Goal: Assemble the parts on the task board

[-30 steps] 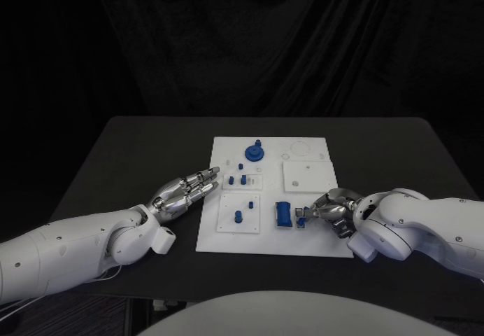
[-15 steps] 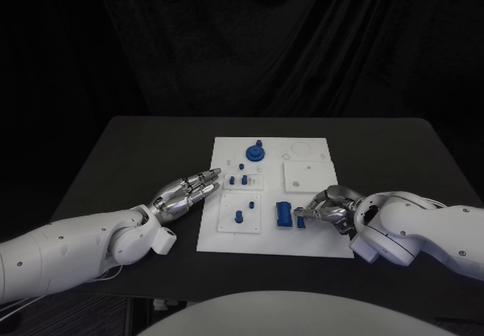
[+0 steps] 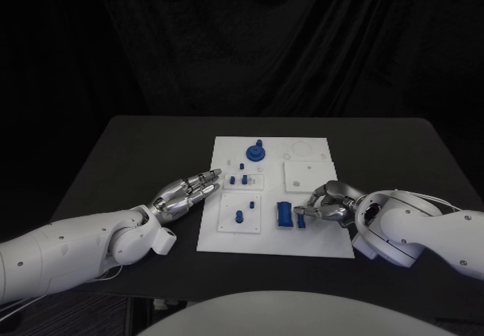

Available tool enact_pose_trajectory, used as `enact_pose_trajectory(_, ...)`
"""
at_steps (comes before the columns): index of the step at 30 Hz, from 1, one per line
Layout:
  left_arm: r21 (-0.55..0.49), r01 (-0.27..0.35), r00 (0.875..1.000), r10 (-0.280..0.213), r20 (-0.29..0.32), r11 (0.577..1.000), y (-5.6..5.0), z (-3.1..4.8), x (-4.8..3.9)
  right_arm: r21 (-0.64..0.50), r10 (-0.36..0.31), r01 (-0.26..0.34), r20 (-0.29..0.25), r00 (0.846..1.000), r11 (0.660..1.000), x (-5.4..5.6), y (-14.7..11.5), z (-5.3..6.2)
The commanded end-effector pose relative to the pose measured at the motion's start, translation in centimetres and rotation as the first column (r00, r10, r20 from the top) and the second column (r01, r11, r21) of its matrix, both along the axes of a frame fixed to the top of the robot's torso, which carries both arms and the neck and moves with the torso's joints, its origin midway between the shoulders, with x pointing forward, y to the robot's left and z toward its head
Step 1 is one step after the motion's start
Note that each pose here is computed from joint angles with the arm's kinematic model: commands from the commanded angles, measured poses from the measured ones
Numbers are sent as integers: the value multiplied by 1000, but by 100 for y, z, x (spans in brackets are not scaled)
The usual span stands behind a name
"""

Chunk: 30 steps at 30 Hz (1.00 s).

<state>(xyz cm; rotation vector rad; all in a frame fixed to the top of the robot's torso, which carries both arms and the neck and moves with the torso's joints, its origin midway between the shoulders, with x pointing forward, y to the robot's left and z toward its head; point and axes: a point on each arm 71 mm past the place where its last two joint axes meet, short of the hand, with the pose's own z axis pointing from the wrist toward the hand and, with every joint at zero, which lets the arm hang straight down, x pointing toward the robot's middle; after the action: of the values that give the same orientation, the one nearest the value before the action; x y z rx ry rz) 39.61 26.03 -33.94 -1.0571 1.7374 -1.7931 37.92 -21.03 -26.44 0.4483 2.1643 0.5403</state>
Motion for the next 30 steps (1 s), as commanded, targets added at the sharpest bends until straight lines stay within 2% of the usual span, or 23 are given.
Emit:
enact_pose_trajectory(1,-17,6,1000,-6,-4,1000,-15,-2,-13,-1,38,-39,122,992,999,18,4,72)
enact_pose_trajectory(4,-18,3,1000,-3,0,1000,-12,1,-14,-4,61,-62,217,974,998,31,-17,138)
enact_pose_trajectory(5,-18,1,1000,-1,2,1000,-9,3,-15,-10,81,-81,269,960,997,32,-30,175)
enact_pose_trajectory(7,-19,-3,1000,3,7,1000,-5,7,-16,-15,115,-116,332,936,993,23,-50,224)
enact_pose_trajectory(10,-20,-8,1000,9,13,1000,3,13,-18,-17,167,-174,394,904,985,-6,-79,274)
enact_pose_trajectory(13,-21,-13,1000,13,17,1000,9,17,-19,-18,215,-229,424,880,973,-54,-111,282)
enact_pose_trajectory(22,-22,-21,999,22,27,1000,18,25,-20,-44,310,-321,406,860,946,-193,-168,142)
enact_pose_trajectory(30,-21,-21,999,22,25,1000,21,23,-23,-66,343,-345,371,863,936,-217,-154,67)
